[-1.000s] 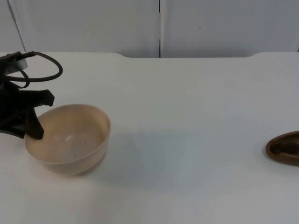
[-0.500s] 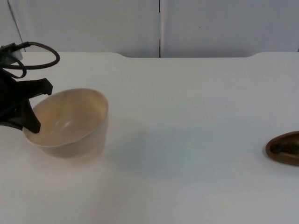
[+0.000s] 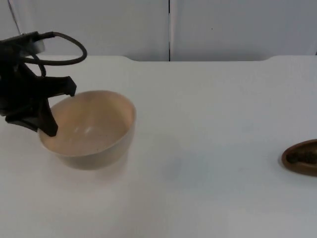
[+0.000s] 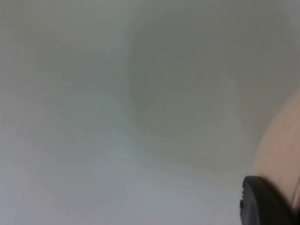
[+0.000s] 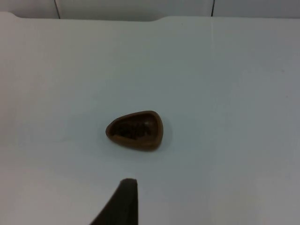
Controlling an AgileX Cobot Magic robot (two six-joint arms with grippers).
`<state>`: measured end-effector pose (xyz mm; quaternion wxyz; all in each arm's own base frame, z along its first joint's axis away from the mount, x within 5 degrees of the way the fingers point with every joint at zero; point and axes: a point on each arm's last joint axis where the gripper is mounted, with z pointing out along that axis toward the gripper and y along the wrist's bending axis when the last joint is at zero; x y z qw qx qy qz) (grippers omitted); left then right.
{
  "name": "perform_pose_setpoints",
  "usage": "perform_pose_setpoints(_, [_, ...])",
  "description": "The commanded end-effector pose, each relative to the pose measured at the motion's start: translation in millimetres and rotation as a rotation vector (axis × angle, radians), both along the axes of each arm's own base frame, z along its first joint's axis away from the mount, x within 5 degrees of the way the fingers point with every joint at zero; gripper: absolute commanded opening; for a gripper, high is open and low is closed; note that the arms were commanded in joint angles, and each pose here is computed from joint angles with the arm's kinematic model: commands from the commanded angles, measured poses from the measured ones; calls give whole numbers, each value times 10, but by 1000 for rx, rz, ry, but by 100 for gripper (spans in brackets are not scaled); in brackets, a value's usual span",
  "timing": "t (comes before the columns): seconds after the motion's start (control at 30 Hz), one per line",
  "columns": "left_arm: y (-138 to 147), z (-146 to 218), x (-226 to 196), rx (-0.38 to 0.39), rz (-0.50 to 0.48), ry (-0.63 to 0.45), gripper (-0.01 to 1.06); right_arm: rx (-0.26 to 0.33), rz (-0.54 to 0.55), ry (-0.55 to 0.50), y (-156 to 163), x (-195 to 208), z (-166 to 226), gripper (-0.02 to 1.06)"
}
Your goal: Pick up the bowl with the left hand and pour the coffee beans from the cup into the bowl with the right hand.
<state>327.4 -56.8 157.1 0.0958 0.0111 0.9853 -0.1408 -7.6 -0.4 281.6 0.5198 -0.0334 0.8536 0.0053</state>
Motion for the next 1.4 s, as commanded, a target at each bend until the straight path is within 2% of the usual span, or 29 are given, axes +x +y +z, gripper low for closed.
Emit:
perform_pose_setpoints(0.0, [-139, 51, -32, 0, -26, -2, 0, -4, -4, -2, 0, 0, -14, 105])
perform_pose_setpoints(0.2, [-522, 128, -62, -12, -111, -25, 0, -4, -4, -2, 0, 0, -14, 105])
perform_pose_setpoints(0.43, [-817, 201, -101, -12, -181, -48, 0, -4, -4, -2, 0, 0, -14, 105])
perform_pose_setpoints(0.57, [-945, 181, -177, 65, -214, -50, 0, -4, -4, -2, 0, 0, -14, 105])
perform_pose_setpoints(0.7, [-1072, 180, -235, 82, -233, -61, 0, -4, -4, -2, 0, 0, -14, 105])
perform_pose_setpoints(1.37, [-1113, 184, -260, 79, -226, -51, 0, -4, -4, -2, 0, 0, -14, 105])
